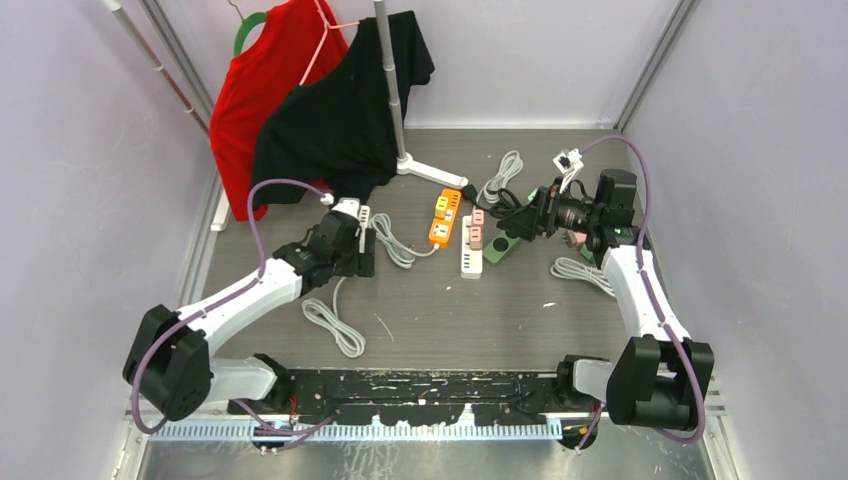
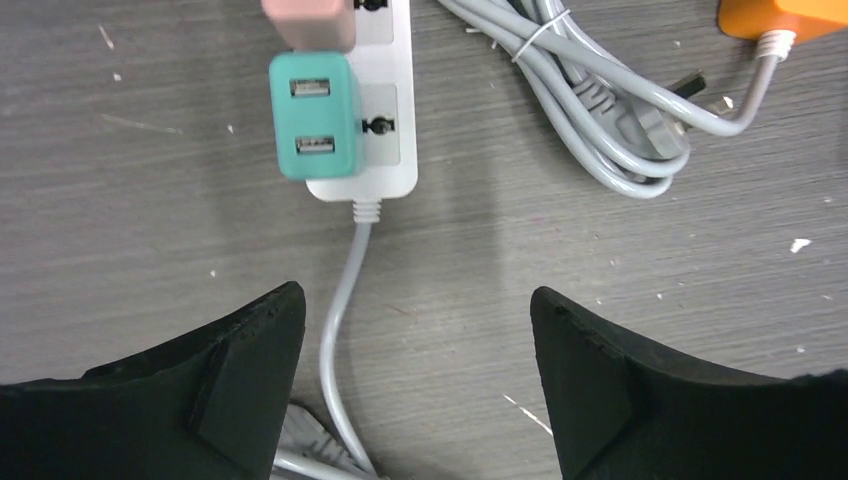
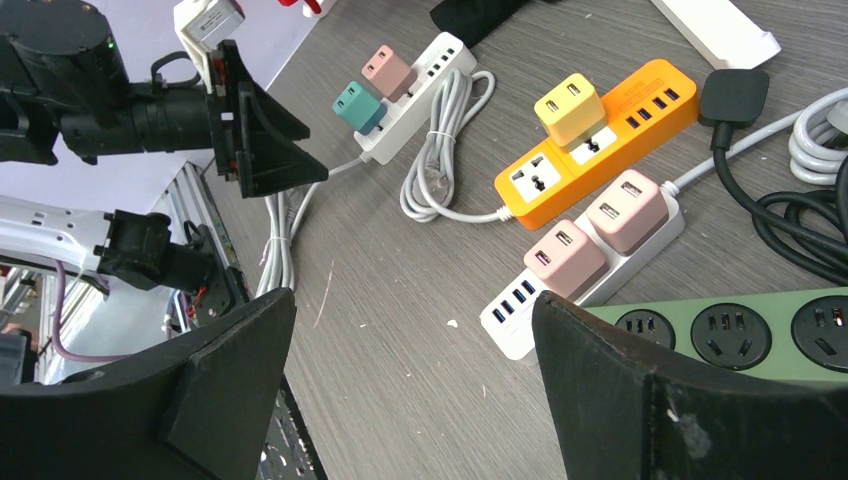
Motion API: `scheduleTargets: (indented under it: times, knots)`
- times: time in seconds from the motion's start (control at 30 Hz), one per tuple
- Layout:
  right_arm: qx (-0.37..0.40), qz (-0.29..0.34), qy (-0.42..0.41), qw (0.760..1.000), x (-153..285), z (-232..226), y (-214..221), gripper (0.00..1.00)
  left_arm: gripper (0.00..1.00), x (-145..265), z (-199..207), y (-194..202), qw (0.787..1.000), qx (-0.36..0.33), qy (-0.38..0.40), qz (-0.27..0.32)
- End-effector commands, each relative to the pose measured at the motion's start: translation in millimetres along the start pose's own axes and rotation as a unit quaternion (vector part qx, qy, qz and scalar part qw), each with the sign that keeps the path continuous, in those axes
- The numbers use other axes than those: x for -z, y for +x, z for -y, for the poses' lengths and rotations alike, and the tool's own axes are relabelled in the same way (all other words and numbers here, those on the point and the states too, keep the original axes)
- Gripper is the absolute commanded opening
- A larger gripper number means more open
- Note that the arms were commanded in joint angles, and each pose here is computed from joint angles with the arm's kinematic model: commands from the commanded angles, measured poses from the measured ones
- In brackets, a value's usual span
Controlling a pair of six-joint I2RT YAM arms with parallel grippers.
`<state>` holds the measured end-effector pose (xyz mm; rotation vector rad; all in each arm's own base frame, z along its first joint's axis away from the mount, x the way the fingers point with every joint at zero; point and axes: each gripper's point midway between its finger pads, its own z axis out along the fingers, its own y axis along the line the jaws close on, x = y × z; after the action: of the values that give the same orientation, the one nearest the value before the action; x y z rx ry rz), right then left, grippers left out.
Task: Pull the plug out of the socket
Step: Move the socket to the center of the board.
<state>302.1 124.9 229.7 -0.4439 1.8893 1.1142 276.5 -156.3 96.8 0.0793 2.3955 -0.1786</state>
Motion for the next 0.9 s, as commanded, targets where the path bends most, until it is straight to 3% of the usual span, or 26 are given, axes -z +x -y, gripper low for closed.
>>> scheduleTargets:
  times: [0.0, 0.17, 0.67, 0.73, 0.87]
  knots:
    - [0.024, 0.004, -0.011, 1.0, -1, -6, -6, 0.93, 0.83, -15, -11, -18, 0.998, -0.062, -0.012, 0.009]
    - [0.026, 0.003, -0.013, 1.0, -1, -7, -6, 0.93, 0.83, -42, -10, -20, 0.999, -0.049, 0.019, -0.008]
    - [0.028, -0.003, -0.013, 1.0, -2, -7, -3, 0.93, 0.74, -86, -14, -26, 0.998, -0.044, -0.004, -0.036]
    - [0.027, -0.004, -0.013, 1.0, -2, -6, -2, 0.93, 0.71, -88, -16, -26, 0.998, -0.042, -0.006, -0.037]
    - [0.027, -0.005, -0.012, 1.0, -2, -6, -2, 0.93, 0.49, -90, -18, -26, 0.998, -0.047, -0.008, -0.039]
